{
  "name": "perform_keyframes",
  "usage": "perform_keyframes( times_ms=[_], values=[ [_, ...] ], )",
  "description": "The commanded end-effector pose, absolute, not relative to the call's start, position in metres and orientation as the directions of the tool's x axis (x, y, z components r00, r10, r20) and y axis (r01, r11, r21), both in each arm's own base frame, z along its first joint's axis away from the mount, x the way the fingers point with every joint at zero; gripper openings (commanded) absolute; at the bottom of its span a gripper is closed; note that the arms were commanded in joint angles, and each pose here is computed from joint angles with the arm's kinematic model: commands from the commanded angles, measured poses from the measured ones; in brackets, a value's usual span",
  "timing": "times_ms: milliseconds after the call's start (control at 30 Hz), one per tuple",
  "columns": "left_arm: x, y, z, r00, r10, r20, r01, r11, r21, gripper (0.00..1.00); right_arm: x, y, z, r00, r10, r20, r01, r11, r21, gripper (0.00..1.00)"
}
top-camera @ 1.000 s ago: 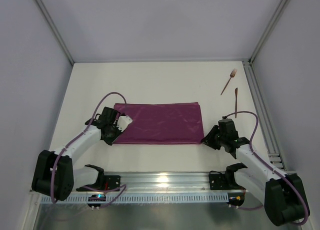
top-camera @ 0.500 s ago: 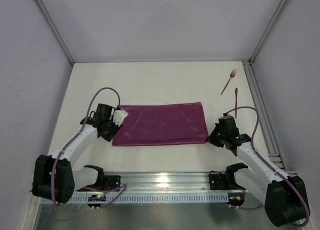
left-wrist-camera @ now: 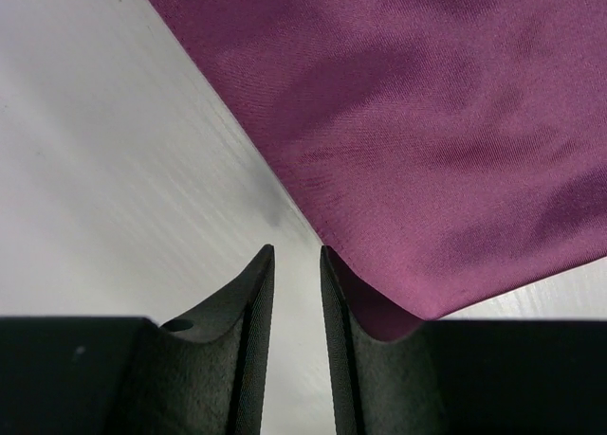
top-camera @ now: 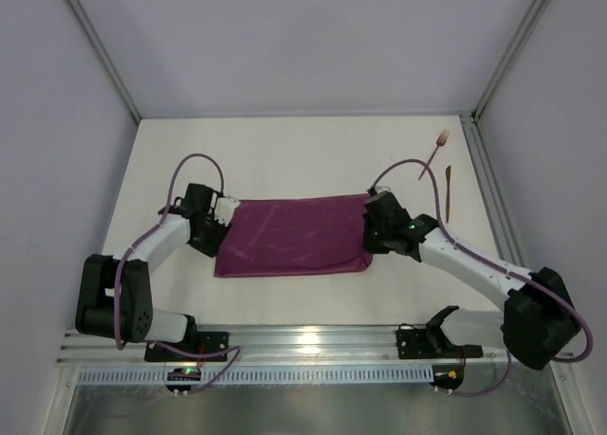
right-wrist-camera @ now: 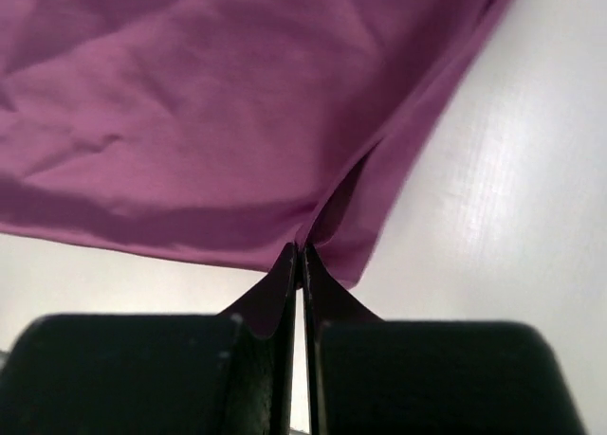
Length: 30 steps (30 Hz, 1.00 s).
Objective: Fold the napkin into a case and place the utensils inside
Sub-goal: Pick up the rectangle-folded napkin from the center of the board, then fold the rectangle-folded napkin at the center of the board.
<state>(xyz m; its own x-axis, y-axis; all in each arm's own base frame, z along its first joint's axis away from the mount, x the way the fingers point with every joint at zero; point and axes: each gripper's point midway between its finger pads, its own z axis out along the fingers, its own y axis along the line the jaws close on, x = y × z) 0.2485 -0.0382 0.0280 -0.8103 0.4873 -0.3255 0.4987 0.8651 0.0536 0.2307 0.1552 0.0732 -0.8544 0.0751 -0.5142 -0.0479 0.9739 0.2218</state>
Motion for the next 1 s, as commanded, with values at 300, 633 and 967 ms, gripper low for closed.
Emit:
perform_keyframes(
  times_ms=[300,633,967],
  values=[
    [0.248,-0.034,0.033,-0.834,0.425,-0.352,0.459,0.888,-0.015,0.26,0.247,0.387,0.107,-0.676,-0.374,-0.635,-0.62,0.754,0.216,0.03],
    [0.245,-0.035,0.024,-0.854,0.415,-0.314,0.459,0.885,-0.077,0.23,0.208,0.498,0.115,-0.551,-0.424,-0.719,-0.799,0.517,0.307,0.03],
    [0.244,-0.037,0.023,-0.854,0.42,-0.307,0.465,0.881,-0.09,0.07,0.195,0.532,0.118,-0.514,-0.39,-0.764,-0.843,0.393,0.367,0.03]
  ],
)
